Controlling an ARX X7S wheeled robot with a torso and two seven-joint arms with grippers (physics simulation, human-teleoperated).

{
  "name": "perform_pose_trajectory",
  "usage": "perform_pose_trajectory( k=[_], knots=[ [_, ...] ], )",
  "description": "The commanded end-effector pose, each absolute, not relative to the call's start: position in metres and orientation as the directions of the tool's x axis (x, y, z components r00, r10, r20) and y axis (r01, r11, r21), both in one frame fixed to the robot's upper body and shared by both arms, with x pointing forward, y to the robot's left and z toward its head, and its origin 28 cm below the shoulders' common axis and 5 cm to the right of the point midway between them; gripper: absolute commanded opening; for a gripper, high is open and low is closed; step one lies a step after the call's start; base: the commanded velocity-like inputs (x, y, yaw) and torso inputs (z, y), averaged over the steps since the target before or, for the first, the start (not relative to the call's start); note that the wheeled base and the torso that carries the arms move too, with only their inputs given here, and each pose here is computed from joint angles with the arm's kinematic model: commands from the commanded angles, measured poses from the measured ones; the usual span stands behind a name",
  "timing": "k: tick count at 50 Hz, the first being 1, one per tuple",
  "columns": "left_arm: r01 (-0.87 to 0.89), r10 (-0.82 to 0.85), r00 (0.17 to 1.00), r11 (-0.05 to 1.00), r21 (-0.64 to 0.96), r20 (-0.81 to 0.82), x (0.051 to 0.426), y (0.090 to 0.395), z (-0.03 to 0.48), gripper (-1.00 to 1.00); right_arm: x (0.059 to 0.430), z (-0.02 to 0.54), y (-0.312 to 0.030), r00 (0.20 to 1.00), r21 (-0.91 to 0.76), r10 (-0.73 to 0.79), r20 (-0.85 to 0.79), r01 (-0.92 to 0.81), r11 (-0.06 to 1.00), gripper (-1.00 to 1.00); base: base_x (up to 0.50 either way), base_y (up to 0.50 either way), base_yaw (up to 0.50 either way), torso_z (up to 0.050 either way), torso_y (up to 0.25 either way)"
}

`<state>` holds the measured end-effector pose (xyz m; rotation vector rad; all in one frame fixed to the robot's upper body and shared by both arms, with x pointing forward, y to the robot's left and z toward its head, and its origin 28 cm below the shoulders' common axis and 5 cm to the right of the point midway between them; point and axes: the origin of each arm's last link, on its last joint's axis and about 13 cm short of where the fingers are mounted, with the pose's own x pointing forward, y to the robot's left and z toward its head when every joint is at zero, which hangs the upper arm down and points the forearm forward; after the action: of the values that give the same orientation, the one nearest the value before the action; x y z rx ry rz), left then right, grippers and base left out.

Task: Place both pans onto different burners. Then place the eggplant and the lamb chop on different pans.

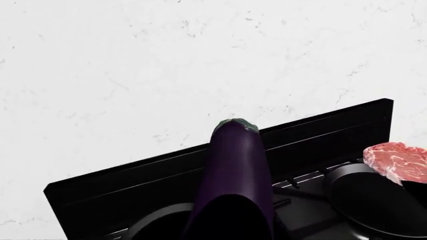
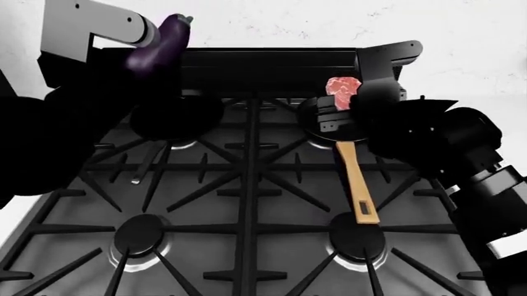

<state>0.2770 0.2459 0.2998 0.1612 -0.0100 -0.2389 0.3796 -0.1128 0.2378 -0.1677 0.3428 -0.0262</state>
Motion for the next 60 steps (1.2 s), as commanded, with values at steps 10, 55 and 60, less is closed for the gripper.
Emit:
perform_pose_trajectory(
  k=[10,55,60],
  knots=[
    [0.225,-0.227,0.974,0.964,0.141,-0.003,0.28,0.248,0.297,-1.0,0.395,0.227,-0.105,0.941,-0.194,-0.071,-0.332,0.005,0.981,-1.0,0.0,0.0,0.0,0.0,0.0],
    [0.203,-0.175,0.971,0.963,0.176,-0.162,0.317,0.24,0.291,-1.0,0.341,0.278,-0.124,0.991,-0.085,-0.06,-0.123,0.05,0.995,1.0,0.0,0.0,0.0,0.0,0.0],
    [0.21,-0.17,0.957,0.966,0.154,-0.235,0.339,0.241,0.286,-1.0,0.336,0.275,-0.127,0.991,-0.075,-0.066,-0.119,0.057,0.996,1.0,0.0,0.0,0.0,0.0,0.0]
  ],
)
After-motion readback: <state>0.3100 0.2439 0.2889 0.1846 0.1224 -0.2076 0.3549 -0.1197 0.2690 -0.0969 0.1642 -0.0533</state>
